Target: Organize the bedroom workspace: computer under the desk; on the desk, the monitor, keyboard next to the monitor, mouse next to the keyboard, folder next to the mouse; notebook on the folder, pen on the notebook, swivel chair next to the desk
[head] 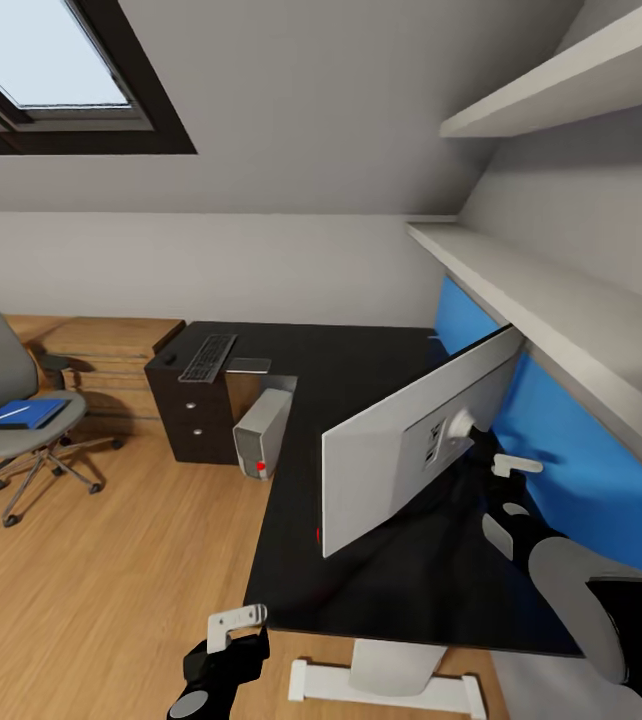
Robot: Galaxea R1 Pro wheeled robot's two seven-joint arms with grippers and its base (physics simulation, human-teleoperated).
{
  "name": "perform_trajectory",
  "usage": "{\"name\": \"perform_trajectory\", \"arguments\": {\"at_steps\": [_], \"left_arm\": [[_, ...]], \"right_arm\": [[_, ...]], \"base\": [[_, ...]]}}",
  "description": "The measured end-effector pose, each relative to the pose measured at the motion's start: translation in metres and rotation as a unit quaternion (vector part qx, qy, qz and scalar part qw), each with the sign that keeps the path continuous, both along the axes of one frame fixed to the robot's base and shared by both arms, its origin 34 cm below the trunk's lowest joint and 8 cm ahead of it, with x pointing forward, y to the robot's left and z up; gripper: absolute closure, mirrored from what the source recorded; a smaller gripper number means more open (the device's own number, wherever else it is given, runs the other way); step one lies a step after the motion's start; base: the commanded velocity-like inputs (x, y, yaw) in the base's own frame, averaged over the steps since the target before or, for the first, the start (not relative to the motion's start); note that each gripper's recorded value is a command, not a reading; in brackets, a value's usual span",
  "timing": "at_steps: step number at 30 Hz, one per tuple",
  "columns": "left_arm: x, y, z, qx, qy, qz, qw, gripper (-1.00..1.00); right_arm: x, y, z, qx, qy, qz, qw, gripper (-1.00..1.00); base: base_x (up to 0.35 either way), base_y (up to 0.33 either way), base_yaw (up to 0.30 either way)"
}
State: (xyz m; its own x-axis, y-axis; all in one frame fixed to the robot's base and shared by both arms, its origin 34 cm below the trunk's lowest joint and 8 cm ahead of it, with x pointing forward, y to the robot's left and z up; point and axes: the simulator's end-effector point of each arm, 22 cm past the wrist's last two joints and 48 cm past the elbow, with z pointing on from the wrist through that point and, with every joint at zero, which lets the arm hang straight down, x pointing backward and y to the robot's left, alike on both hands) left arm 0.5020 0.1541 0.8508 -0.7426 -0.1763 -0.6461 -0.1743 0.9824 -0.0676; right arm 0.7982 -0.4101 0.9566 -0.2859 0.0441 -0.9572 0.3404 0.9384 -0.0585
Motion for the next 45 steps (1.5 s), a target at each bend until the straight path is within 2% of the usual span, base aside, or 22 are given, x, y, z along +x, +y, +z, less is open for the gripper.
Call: {"name": "perform_trajectory", "arguments": {"at_steps": [14,20,36,45], "left_arm": [[-0.0002,-0.0009,0.0002,0.000,0.000,-0.001,1.0000,-1.00],[-0.0001,-0.0012,-0.0002,0.000,0.000,-0.001,1.0000,-1.00],[-0.0001,-0.0015,0.0000,-0.001,0.000,-0.002,1.0000,-1.00],[-0.0002,-0.0012,-0.0008,0.000,0.001,-0.001,1.0000,-1.00]], "right_arm": [[-0.0004,-0.0009,0.0001,0.000,0.000,-0.002,1.0000,1.00],[-0.0026,-0.0060,-0.0008,0.004,-0.002,-0.016,0.9999,1.00],[-0.0022,-0.0052,-0.0003,0.002,-0.002,-0.013,0.9999,1.00],[-0.0019,-0.0051,-0.0008,0.002,-0.001,-0.013,0.9999,1.00]], "base": [[0.060,0.007,0.000],[0.252,0.106,0.000],[0.212,0.013,0.000],[0.045,0.000,0.000]]}}
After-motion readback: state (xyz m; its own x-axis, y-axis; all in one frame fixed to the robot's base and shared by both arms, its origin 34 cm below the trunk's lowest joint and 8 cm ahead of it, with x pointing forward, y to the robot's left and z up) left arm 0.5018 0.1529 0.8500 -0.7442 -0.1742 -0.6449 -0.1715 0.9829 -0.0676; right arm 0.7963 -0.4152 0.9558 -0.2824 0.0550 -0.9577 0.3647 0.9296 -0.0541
